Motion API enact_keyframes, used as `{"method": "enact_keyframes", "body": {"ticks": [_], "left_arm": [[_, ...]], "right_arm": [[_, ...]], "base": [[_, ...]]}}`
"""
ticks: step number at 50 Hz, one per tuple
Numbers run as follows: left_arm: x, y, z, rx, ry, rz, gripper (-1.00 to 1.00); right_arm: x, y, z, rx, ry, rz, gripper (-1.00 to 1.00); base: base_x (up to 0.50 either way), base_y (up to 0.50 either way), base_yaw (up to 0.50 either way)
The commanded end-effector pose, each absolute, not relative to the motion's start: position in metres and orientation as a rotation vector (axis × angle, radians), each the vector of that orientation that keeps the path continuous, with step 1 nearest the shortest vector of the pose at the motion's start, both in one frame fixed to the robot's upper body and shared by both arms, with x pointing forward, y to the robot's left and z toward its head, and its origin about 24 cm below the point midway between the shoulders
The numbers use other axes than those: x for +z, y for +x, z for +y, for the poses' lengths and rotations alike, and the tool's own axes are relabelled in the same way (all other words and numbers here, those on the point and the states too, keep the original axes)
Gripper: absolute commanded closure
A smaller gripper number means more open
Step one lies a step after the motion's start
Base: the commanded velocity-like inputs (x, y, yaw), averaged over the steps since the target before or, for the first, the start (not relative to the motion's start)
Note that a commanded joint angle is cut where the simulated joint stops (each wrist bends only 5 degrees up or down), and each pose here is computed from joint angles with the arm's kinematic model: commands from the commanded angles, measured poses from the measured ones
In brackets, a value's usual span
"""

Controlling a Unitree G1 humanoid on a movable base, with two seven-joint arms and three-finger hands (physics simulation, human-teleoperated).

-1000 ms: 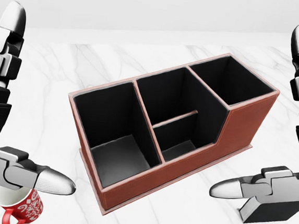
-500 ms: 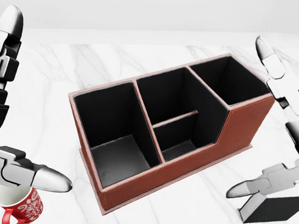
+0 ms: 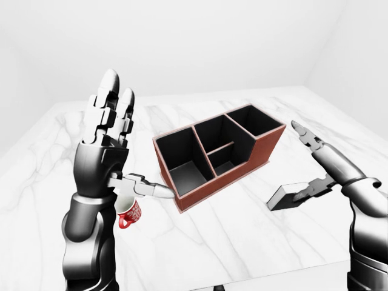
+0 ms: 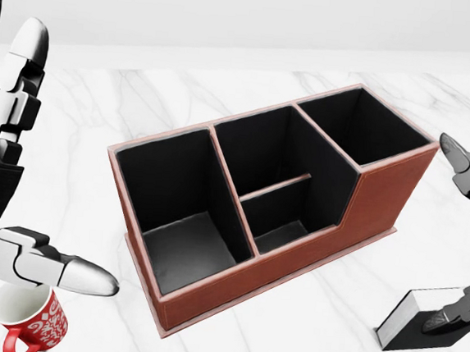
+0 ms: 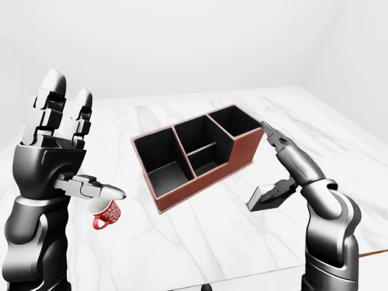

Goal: Pick up the book and place it in the left compartment of the caddy.

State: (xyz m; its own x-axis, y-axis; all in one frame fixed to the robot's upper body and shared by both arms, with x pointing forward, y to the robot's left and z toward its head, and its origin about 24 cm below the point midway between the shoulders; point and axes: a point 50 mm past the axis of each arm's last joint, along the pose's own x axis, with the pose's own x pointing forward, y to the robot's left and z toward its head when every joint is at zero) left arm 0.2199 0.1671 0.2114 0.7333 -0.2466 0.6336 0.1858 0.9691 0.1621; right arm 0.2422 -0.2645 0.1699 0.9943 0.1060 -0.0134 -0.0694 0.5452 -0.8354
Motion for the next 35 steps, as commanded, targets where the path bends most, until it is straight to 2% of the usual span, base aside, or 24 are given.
{"method": "enact_keyframes", "body": {"ticks": [1, 5, 12, 35], "left_arm": [[0.211, 0.220, 0.166, -0.240, 0.094, -0.704, -1.00], [0.210, 0.221, 0.166, -0.240, 0.095, -0.701, -1.00], [0.212, 0.219, 0.165, -0.243, 0.091, -0.712, -1.00], [0.208, 0.220, 0.167, -0.241, 0.082, -0.693, -1.00]], "right_arm": [[0.141, 0.243, -0.300, 0.047, -1.022, 0.196, -1.00], [0.123, 0.243, -0.315, 0.044, -1.034, 0.315, -1.00], [0.108, 0.249, -0.313, 0.124, -1.168, 0.374, -1.00], [0.097, 0.278, -0.300, 0.051, -1.545, 0.371, -1.00]], "base": [[0.00, 0.00, 0.00], [0.00, 0.00, 0.00], [0.00, 0.00, 0.00], [0.00, 0.00, 0.00]]}}
